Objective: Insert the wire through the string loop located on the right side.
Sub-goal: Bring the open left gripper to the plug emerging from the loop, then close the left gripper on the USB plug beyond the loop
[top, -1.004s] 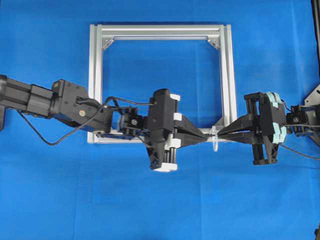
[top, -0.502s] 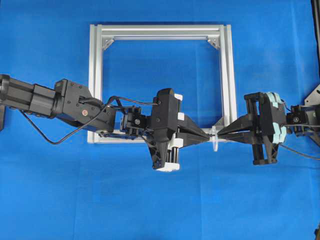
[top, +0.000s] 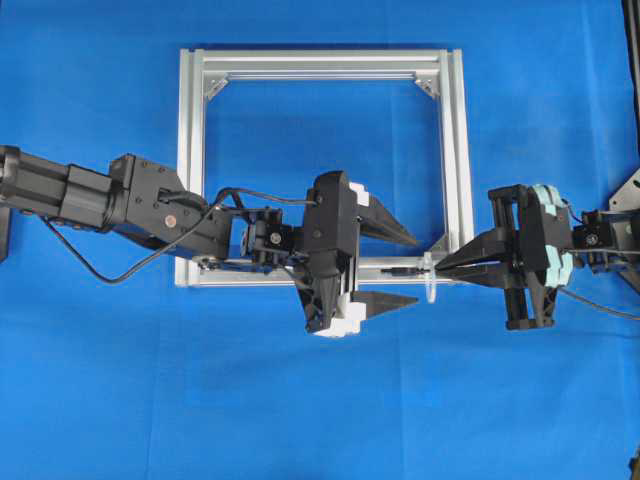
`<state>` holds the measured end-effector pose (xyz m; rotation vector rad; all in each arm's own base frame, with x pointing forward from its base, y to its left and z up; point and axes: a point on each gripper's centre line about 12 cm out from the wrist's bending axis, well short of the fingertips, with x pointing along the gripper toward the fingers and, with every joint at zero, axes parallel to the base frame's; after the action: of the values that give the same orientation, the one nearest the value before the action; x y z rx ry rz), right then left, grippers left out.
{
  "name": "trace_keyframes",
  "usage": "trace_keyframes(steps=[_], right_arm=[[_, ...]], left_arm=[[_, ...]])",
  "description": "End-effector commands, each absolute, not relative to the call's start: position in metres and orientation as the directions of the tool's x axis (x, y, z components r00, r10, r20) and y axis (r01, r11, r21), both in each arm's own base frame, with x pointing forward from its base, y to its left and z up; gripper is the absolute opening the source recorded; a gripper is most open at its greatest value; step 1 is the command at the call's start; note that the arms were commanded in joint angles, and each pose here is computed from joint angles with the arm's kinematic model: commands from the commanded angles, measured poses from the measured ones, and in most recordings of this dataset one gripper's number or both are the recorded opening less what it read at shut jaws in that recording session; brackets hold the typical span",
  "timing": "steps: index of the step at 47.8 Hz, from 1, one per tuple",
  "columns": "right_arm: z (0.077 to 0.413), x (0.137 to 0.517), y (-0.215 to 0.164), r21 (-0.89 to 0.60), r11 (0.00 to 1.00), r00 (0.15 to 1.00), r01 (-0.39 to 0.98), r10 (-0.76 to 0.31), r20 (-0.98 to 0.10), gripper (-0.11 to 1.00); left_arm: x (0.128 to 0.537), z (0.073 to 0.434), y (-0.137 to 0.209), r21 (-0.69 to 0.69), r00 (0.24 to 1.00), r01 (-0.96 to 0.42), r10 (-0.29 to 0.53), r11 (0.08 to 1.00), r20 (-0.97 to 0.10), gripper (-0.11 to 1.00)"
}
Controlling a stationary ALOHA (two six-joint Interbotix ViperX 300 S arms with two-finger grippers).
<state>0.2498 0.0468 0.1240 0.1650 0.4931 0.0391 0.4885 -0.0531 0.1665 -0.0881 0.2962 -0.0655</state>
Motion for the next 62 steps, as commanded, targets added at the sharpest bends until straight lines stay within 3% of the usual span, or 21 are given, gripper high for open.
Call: trace_keyframes(steps=[1,18,62], right_arm=[[0.131,0.256,0.047,0.173,0.985,0.894,0.002,0.076,-0.442,-0.04],[0.131,0.256,0.047,0.171,0.985,0.893,0.001,0.076,-0.444,-0.04],[0.130,0.256,0.048,0.171,0.985,0.892,-0.002,0.079,-0.445,-0.04]], left_arm=[[0.491,0.178,-0.050,-0.094,0.962,0.049,-0.072,0.994,-0.262,0.83],[0.504,0.135,-0.051,-0.088,0.941,0.043,-0.070,0.995,-0.332,0.84],[0.502,0.131,-0.052,-0.088,0.926,0.043,-0.073,0.995,-0.369,0.84]])
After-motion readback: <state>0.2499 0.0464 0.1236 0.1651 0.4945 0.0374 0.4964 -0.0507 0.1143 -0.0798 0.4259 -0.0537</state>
